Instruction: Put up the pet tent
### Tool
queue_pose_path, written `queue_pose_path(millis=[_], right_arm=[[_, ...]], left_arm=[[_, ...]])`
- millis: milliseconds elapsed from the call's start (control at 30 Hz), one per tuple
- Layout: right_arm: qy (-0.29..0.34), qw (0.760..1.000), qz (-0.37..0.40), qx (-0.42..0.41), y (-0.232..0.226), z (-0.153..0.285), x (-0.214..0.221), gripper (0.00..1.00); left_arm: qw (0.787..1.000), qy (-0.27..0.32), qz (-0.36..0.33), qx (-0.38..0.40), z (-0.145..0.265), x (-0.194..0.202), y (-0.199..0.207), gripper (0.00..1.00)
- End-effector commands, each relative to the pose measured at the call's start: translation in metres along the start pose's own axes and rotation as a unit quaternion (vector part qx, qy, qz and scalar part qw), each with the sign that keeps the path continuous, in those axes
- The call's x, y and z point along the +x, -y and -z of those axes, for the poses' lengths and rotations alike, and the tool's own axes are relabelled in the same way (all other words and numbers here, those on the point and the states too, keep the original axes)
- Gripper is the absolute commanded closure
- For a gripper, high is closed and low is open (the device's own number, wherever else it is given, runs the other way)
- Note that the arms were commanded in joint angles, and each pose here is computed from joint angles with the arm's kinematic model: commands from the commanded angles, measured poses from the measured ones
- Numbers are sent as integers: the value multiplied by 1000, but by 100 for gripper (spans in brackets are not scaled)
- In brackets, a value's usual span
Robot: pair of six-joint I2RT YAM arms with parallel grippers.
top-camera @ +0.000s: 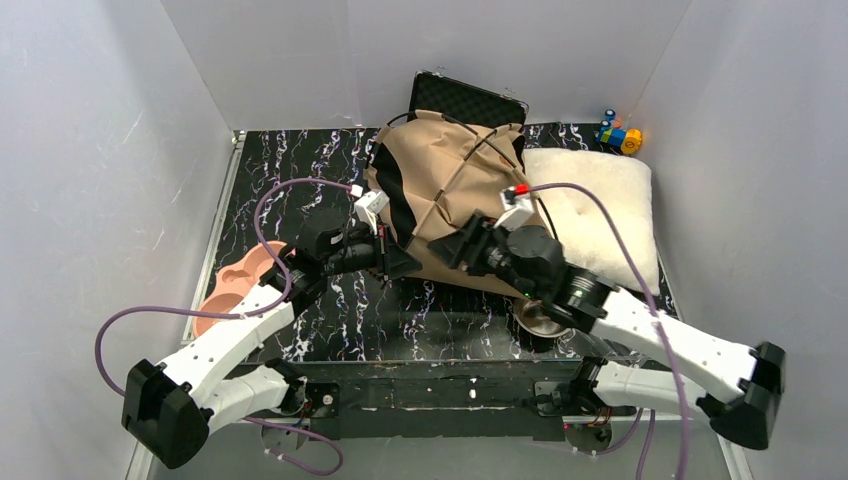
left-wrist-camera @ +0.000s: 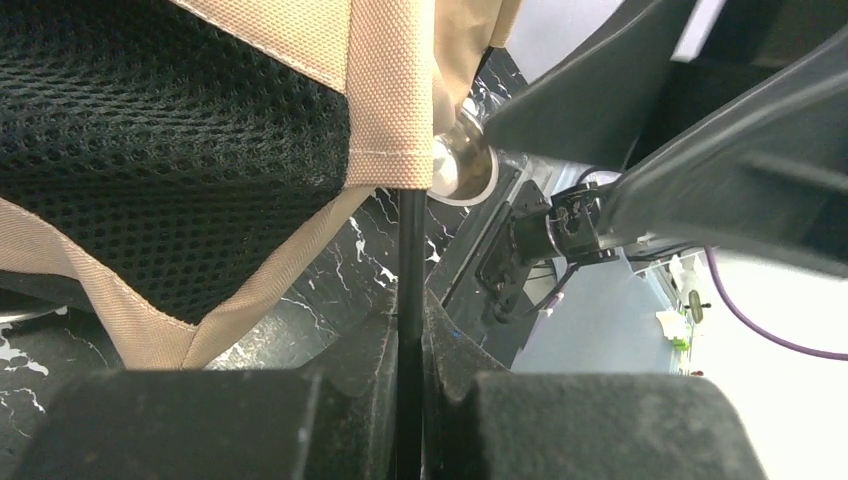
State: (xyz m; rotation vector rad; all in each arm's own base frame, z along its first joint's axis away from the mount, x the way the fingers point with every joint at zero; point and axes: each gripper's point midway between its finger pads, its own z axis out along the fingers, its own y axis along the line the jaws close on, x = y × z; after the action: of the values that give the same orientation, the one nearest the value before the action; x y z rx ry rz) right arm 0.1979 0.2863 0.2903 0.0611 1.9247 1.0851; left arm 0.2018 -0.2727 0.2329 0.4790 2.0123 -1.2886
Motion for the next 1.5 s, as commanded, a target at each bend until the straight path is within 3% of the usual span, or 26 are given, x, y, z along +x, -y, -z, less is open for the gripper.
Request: queue_pose_path(millis=[0,67,200,800,900,967,1167,1267,1333,1467], right_arm=[[-16,988,-108,-109,-60,-21,-1,35],[-24,988,-117,-102,-60,-32,7,44],[-9,985,-143,-101,-55,-43,10,49],[5,985,-169,-21,-34,-67,24,58],[7,986,-164,-19,-34,-66,22,64],[9,987,-157,-19,-33,-65,21,75],[32,992,-124,4,-24,-59,7,99],[46,993,-108,11,-23,-56,-2,99],[55,994,-96,19,-21,-54,-8,99],[68,994,-72,43,-13,-48,-16,99]], left_arm=[[1000,11,-14,-11,-4,1,-8,100],[1000,9,-16,-13,-4,3,-10,100],[1000,11,-22,-15,-3,4,-11,100],[998,22,-53,-19,1,2,-12,100],[998,12,-53,-17,0,3,-11,100],[998,6,-56,-19,2,4,-11,99],[997,1,-81,-5,14,3,3,60],[996,-12,-87,-13,24,10,4,33],[996,-17,-87,-20,29,15,3,25],[997,-19,-78,-16,37,22,7,25]])
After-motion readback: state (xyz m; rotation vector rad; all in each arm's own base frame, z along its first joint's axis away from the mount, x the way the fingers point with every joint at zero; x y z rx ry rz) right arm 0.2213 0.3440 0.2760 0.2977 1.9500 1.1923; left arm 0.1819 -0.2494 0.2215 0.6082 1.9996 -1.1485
